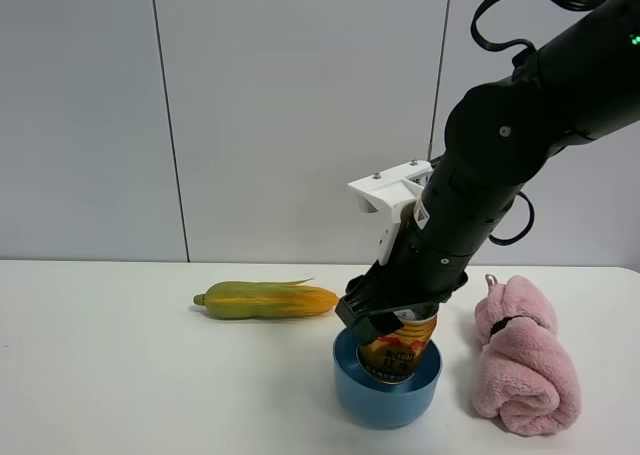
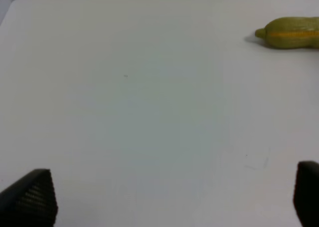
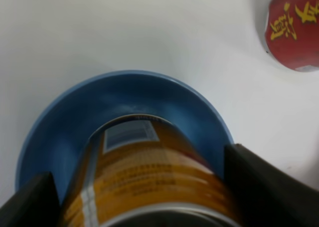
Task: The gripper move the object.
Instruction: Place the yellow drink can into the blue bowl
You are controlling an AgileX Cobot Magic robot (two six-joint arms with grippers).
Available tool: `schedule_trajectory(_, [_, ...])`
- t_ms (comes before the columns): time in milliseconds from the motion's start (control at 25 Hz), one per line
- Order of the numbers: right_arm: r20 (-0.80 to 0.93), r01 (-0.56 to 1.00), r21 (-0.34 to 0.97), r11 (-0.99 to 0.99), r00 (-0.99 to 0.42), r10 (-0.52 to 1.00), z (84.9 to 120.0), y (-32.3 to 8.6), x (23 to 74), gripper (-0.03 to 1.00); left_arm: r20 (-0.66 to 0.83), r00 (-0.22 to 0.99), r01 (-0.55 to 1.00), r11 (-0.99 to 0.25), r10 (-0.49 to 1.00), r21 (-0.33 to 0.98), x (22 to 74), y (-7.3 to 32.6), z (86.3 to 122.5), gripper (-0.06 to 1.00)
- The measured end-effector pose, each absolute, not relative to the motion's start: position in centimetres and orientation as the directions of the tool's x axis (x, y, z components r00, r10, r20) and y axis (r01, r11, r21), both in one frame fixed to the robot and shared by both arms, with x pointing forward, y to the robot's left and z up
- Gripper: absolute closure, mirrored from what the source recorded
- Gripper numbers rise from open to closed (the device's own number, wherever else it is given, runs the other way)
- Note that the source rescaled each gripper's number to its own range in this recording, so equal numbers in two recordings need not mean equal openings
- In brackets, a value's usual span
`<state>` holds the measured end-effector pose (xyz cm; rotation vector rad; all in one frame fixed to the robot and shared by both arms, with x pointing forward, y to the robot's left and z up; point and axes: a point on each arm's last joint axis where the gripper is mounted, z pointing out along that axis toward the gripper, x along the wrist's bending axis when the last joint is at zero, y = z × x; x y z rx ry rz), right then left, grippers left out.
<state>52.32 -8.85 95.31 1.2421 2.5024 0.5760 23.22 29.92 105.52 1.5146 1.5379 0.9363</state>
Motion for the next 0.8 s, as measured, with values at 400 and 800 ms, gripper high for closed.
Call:
schedule_trajectory(400, [-0.081, 0.692, 0.461, 0.555, -0.590, 0.803, 95.05, -8.86, 52.32, 0.97, -0.028, 0.001, 0.435, 0.024, 1.000, 0.900, 23.22, 29.92, 105.52, -0.06])
schedule_trajectory(800, [-0.088, 0.679, 0.467, 0.566, -0.602, 0.794, 95.09, -8.81, 52.37, 0.97, -0.028, 0.001, 0.435, 0.024, 1.000, 0.900, 23.22, 29.92, 105.52, -0.06])
